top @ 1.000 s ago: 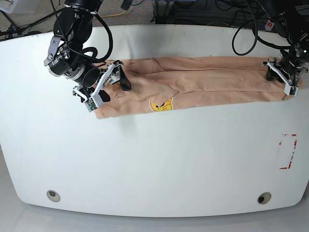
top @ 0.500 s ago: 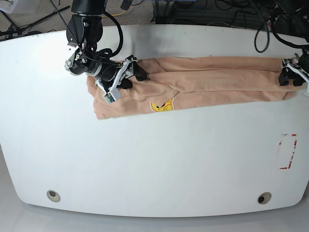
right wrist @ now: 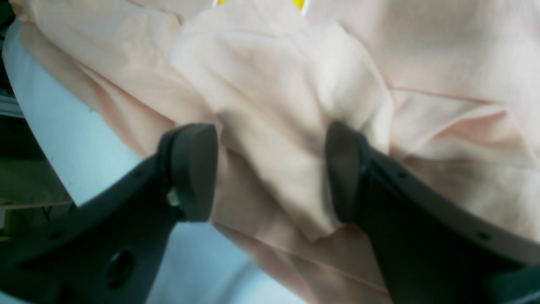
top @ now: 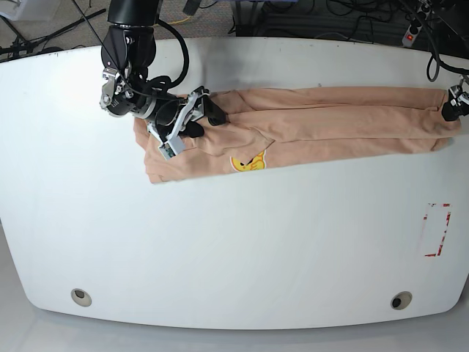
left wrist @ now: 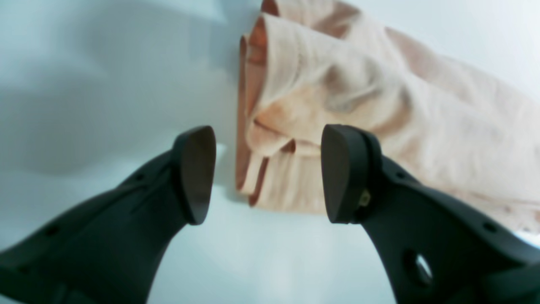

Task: Fold the T-shirt properly
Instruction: 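Hold the shirt's end with the right gripper while the left gripper releases, then grasp the shirt's other end with the left gripper and fold it toward the right gripper, then fold the shirt's end over with the right gripper onto the stack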

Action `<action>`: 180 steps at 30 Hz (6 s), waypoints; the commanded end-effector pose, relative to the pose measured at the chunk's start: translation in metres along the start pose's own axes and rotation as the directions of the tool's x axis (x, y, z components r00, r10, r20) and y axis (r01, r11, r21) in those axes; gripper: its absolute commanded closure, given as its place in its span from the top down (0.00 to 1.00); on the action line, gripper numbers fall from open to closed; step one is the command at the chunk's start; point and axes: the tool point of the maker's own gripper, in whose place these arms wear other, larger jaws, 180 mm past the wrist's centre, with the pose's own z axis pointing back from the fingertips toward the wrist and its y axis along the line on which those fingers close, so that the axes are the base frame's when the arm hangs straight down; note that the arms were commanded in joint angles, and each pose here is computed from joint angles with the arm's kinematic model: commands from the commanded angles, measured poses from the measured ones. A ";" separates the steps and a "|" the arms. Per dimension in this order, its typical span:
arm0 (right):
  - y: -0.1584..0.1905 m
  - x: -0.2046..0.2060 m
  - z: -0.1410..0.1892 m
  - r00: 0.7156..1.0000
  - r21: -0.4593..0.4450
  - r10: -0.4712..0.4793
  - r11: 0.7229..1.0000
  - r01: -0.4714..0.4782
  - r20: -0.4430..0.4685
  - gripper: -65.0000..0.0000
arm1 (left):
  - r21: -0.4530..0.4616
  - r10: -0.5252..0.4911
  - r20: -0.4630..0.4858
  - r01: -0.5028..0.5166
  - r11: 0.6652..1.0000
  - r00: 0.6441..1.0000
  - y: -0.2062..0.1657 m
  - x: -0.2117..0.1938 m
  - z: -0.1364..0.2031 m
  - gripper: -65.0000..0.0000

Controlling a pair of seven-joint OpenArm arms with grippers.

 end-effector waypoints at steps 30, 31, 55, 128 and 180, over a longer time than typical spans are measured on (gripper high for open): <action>-0.002 -0.005 0.007 0.999 -0.031 0.016 0.999 -0.017 -0.032 0.58 | -0.024 -0.078 -0.124 0.075 0.997 0.989 -0.008 -0.009 -0.037 0.03; -0.002 -0.006 0.006 0.999 -0.030 0.017 0.999 -0.018 -0.033 0.58 | -0.023 -0.084 -0.121 0.082 0.996 0.989 -0.009 -0.008 -0.036 0.03; 0.000 -0.011 0.006 0.999 -0.026 0.010 1.000 -0.011 -0.043 0.58 | -0.283 -0.630 0.122 0.635 0.719 0.767 -0.231 -0.027 -0.002 0.03; -0.059 0.023 0.037 0.923 0.074 -0.327 0.945 0.319 0.202 0.89 | -0.297 -0.517 -0.065 0.478 0.826 0.853 -0.189 -0.058 -0.042 0.57; 0.207 0.115 -0.043 0.967 0.412 0.055 0.898 -0.156 0.247 0.00 | -0.386 -0.455 -0.121 0.381 0.840 0.882 -0.216 -0.095 -0.065 0.40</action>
